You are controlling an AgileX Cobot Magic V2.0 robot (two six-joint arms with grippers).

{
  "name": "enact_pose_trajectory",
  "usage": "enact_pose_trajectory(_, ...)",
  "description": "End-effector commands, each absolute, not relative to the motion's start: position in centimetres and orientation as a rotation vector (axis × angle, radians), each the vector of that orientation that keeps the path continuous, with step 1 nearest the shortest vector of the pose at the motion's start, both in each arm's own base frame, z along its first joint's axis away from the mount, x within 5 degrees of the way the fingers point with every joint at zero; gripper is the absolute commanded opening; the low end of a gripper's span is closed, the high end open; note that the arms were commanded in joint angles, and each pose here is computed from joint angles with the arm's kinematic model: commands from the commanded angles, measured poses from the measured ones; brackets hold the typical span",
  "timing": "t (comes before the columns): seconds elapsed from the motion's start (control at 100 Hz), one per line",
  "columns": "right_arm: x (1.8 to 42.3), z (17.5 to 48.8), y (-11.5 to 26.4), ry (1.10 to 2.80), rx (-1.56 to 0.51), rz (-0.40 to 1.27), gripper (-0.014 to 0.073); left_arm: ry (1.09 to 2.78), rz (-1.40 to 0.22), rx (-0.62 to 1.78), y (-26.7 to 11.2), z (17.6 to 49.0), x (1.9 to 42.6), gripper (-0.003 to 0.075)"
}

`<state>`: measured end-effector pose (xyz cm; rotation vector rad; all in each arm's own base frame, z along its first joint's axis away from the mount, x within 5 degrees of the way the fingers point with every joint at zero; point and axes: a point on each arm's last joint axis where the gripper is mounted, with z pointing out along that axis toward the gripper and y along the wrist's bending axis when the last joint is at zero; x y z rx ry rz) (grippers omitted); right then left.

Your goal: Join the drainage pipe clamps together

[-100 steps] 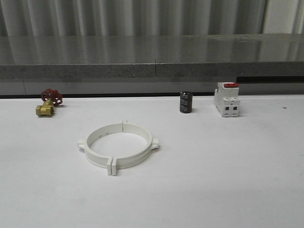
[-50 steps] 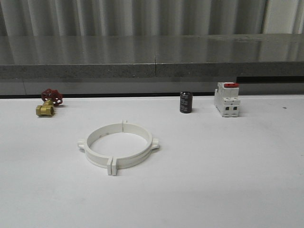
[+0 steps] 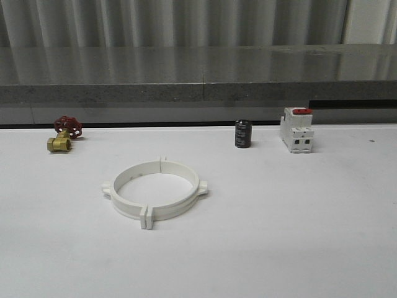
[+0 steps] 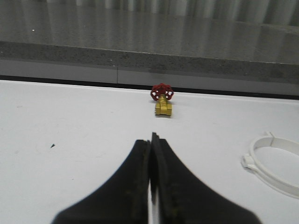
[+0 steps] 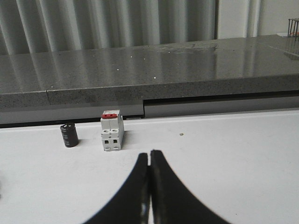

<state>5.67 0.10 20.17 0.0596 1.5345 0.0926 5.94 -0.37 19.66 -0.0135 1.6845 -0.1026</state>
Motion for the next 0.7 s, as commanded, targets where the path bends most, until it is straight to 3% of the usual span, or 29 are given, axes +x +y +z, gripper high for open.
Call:
enact_pose_trajectory(0.0,5.39,21.55,0.14,1.42,0.045,0.092,-0.0067,1.556,-0.096,-0.037,-0.22,20.18,5.66,-0.0021)
enact_pose_trajectory(0.69,5.39,21.55,0.14,1.42,0.045,0.092,-0.0067,1.564,-0.093,-0.032,-0.23,19.39,5.61,-0.0021)
